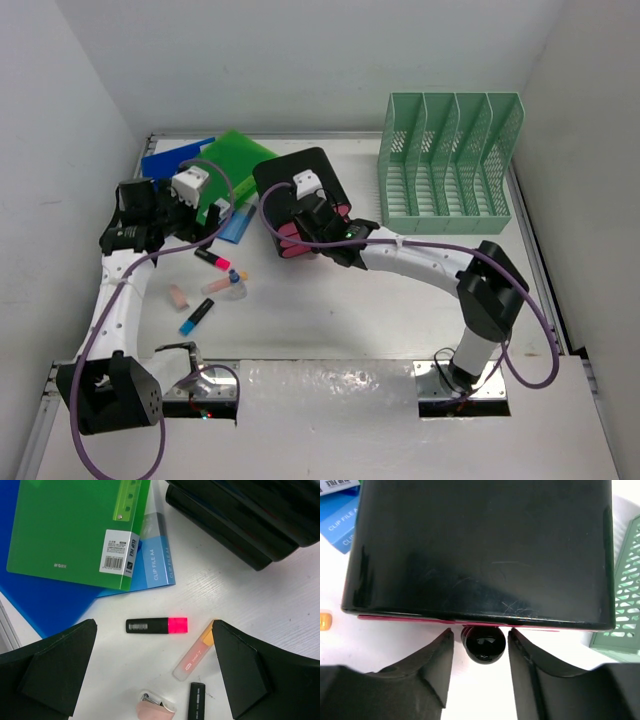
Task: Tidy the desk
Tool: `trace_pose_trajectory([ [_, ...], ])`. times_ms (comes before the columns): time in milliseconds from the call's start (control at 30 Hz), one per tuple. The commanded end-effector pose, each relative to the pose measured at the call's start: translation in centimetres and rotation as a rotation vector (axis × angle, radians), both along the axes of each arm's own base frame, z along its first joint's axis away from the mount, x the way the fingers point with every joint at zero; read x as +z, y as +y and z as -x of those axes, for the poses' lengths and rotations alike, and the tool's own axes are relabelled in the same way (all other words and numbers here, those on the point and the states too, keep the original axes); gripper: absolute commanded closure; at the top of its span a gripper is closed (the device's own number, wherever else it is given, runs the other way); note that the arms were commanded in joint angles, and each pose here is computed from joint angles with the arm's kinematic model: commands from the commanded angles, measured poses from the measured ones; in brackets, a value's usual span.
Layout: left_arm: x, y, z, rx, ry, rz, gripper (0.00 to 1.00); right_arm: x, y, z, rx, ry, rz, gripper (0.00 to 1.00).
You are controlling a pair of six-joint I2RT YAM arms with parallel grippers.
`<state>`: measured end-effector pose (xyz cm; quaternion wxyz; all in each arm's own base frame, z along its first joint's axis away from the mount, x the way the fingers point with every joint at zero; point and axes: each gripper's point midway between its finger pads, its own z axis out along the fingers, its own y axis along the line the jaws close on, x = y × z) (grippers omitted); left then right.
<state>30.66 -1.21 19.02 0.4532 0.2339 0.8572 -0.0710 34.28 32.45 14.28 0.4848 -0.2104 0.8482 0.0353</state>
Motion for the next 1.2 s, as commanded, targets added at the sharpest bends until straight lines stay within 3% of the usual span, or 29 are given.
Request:
trace_pose_trajectory([
  [0,0.8,-0.2,-0.2,-0.024,-0.044,-0.002,0.00,2.8,0.9,-1.5,-0.052,-0.075,-0.078,0.55],
  [167,0.3,-0.2,-0.1,-0.030,-0.037,-0.006,0.00,2.1,0.6,-1.8,-0.075,-0.073,-0.068,0.63],
  [333,0.3,-0.3,0.2,-0.048,-0.032,-0.010,0.00,1.4,-0.2,-1.3,-0.089,-0.058,-0.062,0.84],
  [567,-0.4,-0.8,0.9,-0.096,-0.013,-0.019,0.00,0.0,-1.5,1.2,-0.062,-0.005,-0.058,1.00],
  [733,-0.6,-1.3,1.0,-0.135,0.002,-0.007,0.00,-0.5,-2.5,3.3,-0.040,0.006,-0.008,1.00],
  [1033,-0.9,-4.2,5.1,-0.460,0.038,-0.023,0.01,-1.1,-3.5,7.4,0.013,0.053,0.021,1.00],
  [1167,-1.2,-4.8,6.9,-0.570,0.037,-0.046,0.00,-2.0,-4.2,9.0,0.039,0.094,-0.002,0.91],
])
